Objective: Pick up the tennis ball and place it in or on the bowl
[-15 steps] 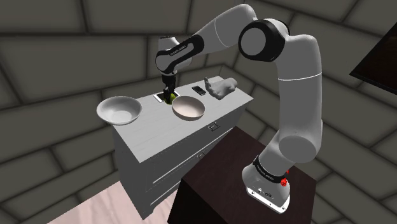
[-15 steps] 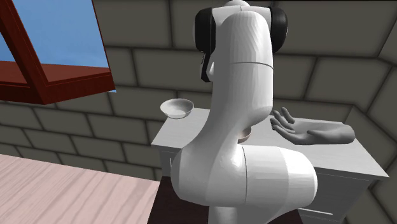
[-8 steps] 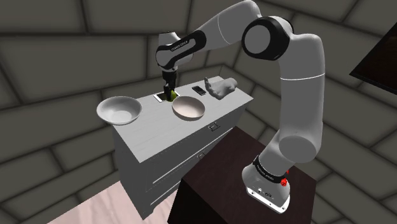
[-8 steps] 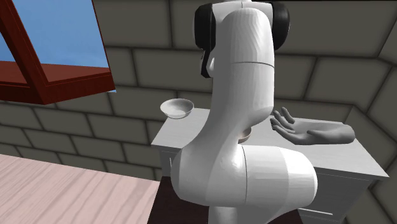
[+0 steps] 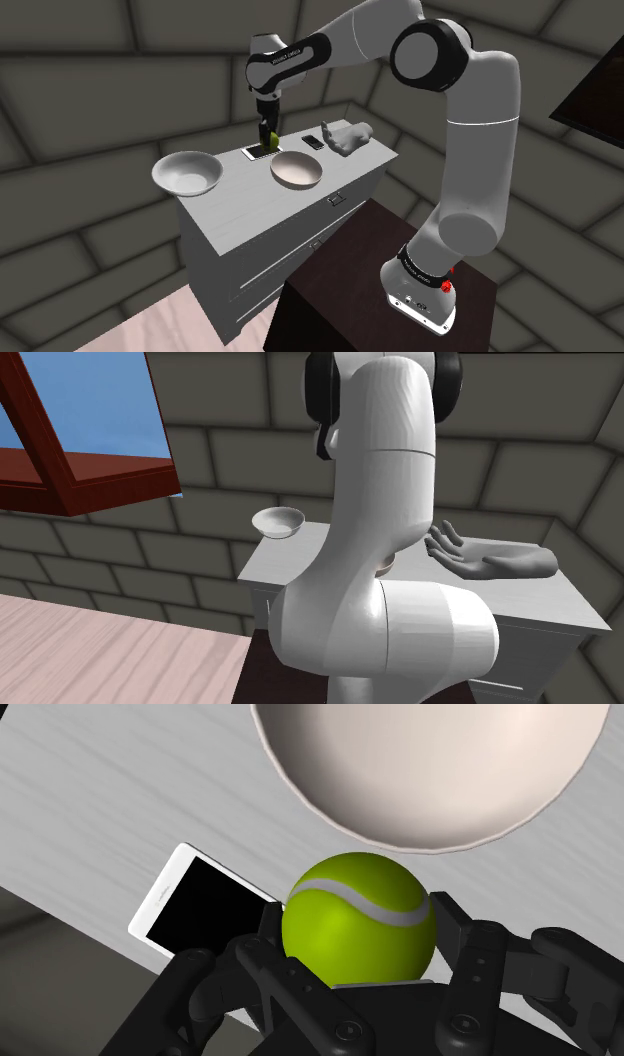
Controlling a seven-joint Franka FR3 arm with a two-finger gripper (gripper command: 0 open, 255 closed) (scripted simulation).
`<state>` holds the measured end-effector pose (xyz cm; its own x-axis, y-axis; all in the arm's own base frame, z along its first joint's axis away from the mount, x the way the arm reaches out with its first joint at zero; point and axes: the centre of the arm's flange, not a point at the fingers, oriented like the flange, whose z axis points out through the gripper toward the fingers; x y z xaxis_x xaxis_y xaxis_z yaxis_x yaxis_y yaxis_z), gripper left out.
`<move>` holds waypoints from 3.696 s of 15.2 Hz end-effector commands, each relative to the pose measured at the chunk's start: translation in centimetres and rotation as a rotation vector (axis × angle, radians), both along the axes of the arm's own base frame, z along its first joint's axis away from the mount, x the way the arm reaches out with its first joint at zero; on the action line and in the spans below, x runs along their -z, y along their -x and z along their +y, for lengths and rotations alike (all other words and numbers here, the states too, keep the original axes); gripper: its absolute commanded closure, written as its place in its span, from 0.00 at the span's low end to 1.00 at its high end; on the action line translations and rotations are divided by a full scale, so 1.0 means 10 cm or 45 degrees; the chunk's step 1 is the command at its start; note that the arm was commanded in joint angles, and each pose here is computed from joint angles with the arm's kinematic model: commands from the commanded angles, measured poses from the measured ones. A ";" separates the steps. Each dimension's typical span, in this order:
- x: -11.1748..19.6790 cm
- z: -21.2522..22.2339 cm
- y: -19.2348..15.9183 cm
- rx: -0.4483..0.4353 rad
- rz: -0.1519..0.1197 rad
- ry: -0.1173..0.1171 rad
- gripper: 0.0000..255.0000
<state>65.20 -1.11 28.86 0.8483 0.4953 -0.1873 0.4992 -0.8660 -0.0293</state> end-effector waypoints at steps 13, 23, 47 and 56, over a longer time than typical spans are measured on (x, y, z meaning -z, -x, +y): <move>-0.72 0.01 0.00 0.000 0.000 0.000 1.00; -0.74 1.31 -0.20 0.000 0.000 0.000 1.00; -0.10 3.03 0.21 0.193 -0.290 0.117 0.00; 0.40 3.01 0.30 0.235 -0.353 0.143 0.00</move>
